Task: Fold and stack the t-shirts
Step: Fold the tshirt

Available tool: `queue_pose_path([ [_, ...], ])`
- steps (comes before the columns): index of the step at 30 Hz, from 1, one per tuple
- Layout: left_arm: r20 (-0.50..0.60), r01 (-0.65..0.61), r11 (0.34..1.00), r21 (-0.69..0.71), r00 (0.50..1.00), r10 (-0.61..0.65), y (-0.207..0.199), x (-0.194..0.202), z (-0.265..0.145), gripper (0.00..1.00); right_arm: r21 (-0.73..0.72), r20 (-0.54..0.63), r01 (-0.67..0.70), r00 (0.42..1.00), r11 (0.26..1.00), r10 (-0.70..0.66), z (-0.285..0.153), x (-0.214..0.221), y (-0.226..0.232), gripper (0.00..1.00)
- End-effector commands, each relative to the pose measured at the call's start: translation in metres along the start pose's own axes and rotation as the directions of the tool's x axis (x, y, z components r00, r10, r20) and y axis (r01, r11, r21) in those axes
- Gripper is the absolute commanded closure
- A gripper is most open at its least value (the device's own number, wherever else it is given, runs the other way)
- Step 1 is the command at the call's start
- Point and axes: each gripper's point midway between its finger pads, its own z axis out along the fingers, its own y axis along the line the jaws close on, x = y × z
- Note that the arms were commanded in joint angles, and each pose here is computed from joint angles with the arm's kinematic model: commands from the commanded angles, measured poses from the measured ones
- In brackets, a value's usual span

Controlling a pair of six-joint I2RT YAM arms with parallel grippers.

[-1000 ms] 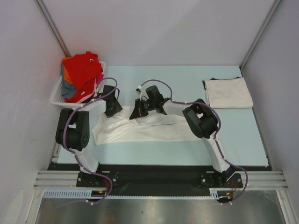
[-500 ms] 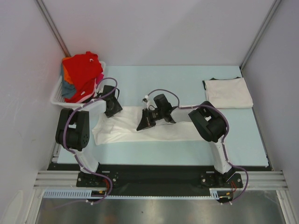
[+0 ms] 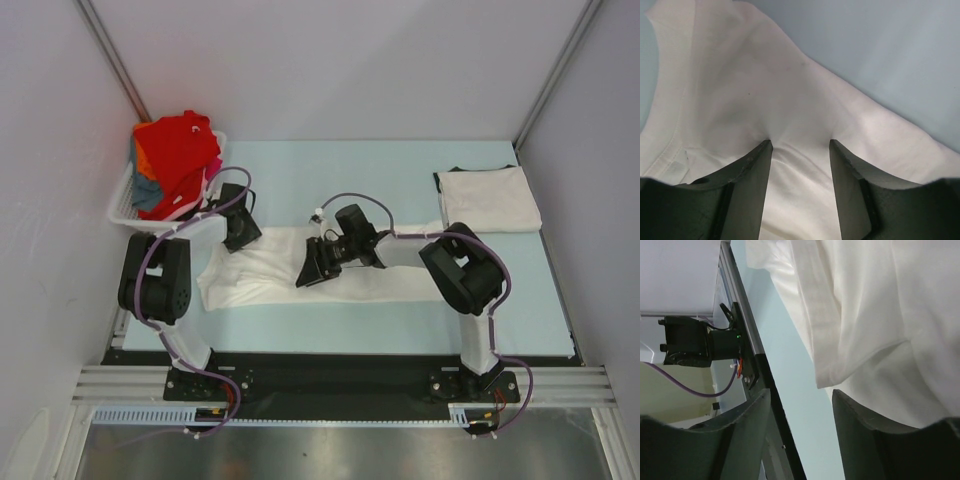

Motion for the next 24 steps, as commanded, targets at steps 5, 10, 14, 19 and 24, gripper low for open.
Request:
queue_pose_path([
  [5,0.071,-0.044,0.997,0.066,0.997,0.039,-0.017,0.002,-0.04,0.44,0.056,0.182,0.191,0.963,0.98,-0.198,0.001,-0.062,0.047,0.31],
  [10,0.012,-0.018,0.995,0.096,1.0,0.017,-0.022,0.018,-0.038,0.43,0.057,0.216,0.189,0.956,0.98,-0.197,0.027,-0.081,0.04,0.33],
  [14,-0.038,-0.024,0.996,0.089,0.999,0.028,-0.024,0.027,-0.029,0.43,-0.004,0.275,0.169,0.948,0.986,-0.162,0.043,-0.097,0.04,0.34],
  [19,-0.102,-0.053,0.998,0.034,0.993,0.056,-0.021,0.035,-0.013,0.43,-0.041,0.287,0.16,0.947,0.986,-0.142,0.063,-0.096,0.03,0.34],
  [24,-0.122,-0.062,0.998,0.014,0.99,0.064,-0.019,0.037,-0.006,0.43,-0.067,0.274,0.145,0.954,0.987,-0.122,0.08,-0.085,0.019,0.35],
])
